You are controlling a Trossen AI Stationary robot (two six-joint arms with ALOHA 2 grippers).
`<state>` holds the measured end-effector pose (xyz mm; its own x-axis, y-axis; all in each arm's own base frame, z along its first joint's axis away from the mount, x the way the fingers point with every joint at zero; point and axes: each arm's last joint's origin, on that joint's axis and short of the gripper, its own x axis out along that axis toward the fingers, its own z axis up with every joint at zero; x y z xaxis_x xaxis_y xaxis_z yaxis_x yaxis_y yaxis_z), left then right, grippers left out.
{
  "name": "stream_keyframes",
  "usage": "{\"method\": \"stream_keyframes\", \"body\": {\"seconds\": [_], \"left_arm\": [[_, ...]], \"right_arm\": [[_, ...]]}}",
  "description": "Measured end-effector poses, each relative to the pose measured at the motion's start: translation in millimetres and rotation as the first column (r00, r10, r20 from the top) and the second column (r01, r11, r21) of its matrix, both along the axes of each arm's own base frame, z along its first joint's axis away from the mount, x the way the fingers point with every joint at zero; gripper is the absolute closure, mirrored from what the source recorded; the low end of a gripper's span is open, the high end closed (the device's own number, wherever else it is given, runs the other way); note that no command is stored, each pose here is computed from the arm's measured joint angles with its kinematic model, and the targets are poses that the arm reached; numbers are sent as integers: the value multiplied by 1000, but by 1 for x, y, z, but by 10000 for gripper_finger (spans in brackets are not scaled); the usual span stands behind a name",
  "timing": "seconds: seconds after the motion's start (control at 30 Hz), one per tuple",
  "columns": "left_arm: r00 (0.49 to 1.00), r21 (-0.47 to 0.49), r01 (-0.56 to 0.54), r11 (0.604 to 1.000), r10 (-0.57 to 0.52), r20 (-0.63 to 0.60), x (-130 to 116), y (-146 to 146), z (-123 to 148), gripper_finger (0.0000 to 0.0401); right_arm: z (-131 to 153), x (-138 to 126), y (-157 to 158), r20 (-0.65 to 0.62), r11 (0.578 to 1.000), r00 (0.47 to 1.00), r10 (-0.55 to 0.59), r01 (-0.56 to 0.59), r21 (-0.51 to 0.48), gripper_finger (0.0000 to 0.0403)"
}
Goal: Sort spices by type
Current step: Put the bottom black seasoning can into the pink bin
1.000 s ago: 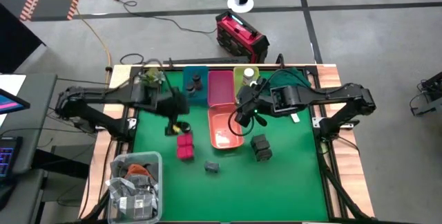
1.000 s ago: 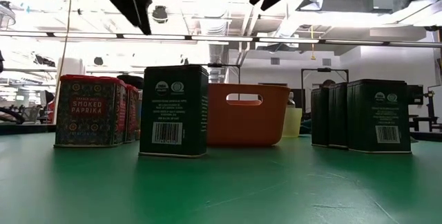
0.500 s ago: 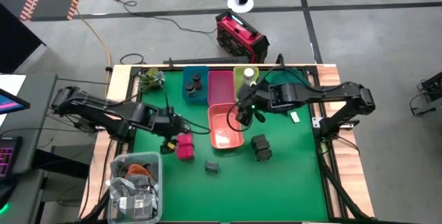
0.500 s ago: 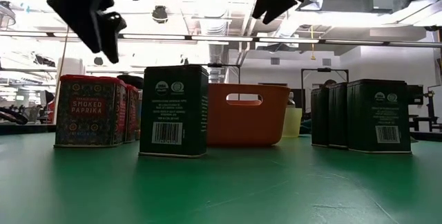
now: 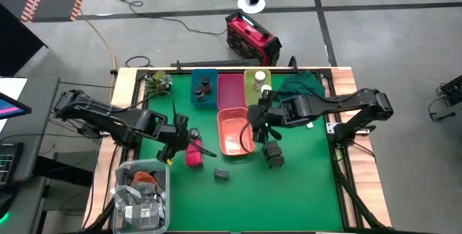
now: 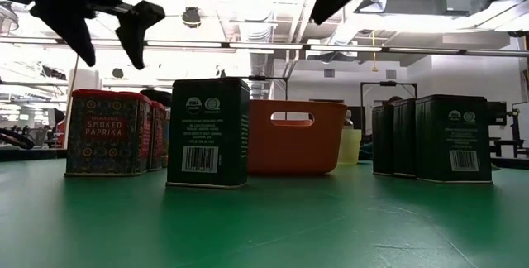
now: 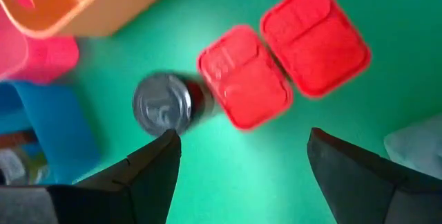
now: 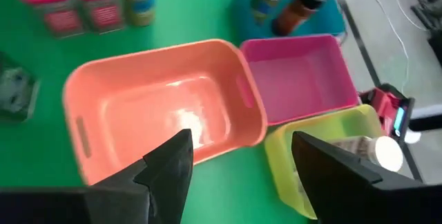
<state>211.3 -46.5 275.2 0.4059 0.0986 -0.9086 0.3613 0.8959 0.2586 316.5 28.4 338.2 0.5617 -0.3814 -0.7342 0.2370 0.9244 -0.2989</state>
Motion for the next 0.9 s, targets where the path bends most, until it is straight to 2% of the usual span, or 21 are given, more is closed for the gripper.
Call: {"method": "stream_keyframes", "body": {"seconds": [0.13,0.27,0.37,0.63,0.7,0.83,0.9], "left_arm": [[999,46,34,998,-33,-25,-3,-13,11,99],[994,68,101,992,-104,29,-8,-29,32,99],[993,88,113,990,-114,5,-16,-35,43,99],[994,38,113,993,-113,9,-23,-49,45,99],[994,42,104,994,-105,21,-25,-52,45,99],[995,67,43,997,-48,82,-24,-55,46,99],[995,59,27,998,-33,92,-23,-55,46,99]], "right_arm": [[0,-1,16,27,1000,1000,14,-14,8,127],[1,-3,27,45,1000,999,8,-8,-5,127],[1,-5,35,47,1000,999,13,-13,8,127],[-2,-6,73,91,994,991,94,-99,43,127],[-12,1,88,92,990,987,129,-134,50,127],[-54,19,106,-52,981,990,133,-124,146,127],[-65,30,112,-71,974,987,142,-126,189,127]]}}
